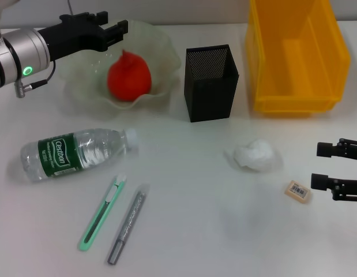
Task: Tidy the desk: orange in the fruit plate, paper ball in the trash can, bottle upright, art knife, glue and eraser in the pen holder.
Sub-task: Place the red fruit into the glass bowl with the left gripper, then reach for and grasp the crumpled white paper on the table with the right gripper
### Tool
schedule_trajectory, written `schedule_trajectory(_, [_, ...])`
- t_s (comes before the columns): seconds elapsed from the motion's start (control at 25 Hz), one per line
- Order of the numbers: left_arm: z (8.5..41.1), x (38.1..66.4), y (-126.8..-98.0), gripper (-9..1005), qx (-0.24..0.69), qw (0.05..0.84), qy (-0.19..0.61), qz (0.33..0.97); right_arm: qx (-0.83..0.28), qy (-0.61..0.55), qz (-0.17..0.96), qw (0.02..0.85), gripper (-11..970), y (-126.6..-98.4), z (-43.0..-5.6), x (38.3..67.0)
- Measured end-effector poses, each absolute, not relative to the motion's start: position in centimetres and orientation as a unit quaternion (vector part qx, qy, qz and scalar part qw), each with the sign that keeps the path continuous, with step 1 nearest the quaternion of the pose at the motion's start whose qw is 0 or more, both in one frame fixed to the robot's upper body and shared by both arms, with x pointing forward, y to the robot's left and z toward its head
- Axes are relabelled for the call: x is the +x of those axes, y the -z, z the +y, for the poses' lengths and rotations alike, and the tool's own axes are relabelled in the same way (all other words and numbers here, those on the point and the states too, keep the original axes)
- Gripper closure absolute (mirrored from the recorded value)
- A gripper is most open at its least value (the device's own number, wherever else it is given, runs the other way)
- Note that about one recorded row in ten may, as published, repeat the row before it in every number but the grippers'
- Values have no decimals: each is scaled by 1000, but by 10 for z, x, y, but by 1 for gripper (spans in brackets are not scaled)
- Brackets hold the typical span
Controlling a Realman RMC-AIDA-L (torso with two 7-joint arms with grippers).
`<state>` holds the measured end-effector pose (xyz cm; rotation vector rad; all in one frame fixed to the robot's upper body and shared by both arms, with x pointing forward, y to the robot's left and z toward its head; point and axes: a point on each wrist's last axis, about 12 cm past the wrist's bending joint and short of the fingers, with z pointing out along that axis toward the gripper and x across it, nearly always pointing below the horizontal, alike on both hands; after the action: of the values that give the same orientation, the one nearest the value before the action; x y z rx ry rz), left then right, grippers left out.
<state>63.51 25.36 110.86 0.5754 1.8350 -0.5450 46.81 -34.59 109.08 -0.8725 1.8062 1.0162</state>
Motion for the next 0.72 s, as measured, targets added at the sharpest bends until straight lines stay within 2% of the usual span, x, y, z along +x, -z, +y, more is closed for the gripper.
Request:
schedule_trajectory(0.08, [254,634,-1108,659,242,541,231,772,-351,-408,724,432,171,-1091,-345,469])
schedule_trajectory(0.28, [259,617,-1112,486,264,542,282,746,-353,-407,722,435,171,-1094,-345,471])
schedule_trajectory(0.36, [264,600,-1116,392,294,548,317,716,-353,-407,723,432,171,-1098,-345,474])
schedule_trajectory(0.4, [270,580,-1119,332,328,552,344,685,-352,-404,727,429,171,-1105,-345,478])
schedule_trajectory(0.48, [277,558,-1122,212,360,547,371,658,-352,-403,729,426,171,-1108,-344,481])
schedule_trajectory(0.56, [281,548,-1122,165,375,542,383,648,-350,-399,736,420,171,-1117,-342,487])
schedule_trajectory(0.6, [290,527,-1122,141,400,527,407,630,-350,-392,745,411,171,-1128,-338,493])
schedule_trajectory(0.72, [297,513,-1120,142,412,515,425,620,-355,-385,754,398,171,-1140,-333,499])
